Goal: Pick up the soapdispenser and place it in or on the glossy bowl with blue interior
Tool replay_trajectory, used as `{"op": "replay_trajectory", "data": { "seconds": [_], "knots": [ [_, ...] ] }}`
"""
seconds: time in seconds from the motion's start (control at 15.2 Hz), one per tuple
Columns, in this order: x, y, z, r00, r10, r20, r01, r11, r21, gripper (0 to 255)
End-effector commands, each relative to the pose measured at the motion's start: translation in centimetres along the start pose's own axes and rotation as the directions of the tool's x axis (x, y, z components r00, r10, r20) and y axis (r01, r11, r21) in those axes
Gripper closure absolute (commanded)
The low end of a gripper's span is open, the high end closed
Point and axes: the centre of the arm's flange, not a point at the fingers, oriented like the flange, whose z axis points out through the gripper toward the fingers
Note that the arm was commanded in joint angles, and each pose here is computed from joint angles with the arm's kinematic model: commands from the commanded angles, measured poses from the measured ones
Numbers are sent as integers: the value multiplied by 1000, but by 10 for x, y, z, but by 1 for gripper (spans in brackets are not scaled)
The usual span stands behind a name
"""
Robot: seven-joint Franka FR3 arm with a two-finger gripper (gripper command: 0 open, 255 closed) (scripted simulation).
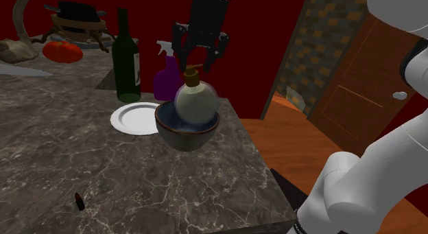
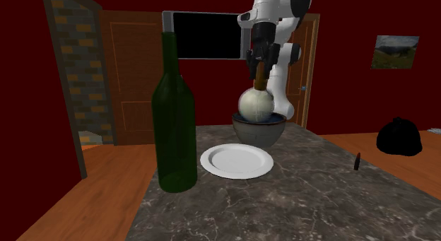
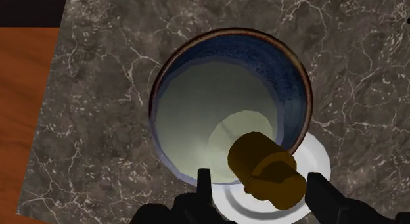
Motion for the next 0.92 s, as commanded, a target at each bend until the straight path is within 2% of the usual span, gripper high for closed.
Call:
{"op": "replay_trajectory", "data": {
  "seconds": [0.0, 0.26, 0.53, 0.86],
  "knots": [
    [0, 0, 0, 1000, 0, 0, 0, 1000, 0, 0],
    [0, 0, 0, 1000, 0, 0, 0, 1000, 0, 0],
    [0, 0, -50, 1000, 0, 0, 0, 1000, 0, 0],
    [0, 0, -50, 1000, 0, 0, 0, 1000, 0, 0]
  ]
}}
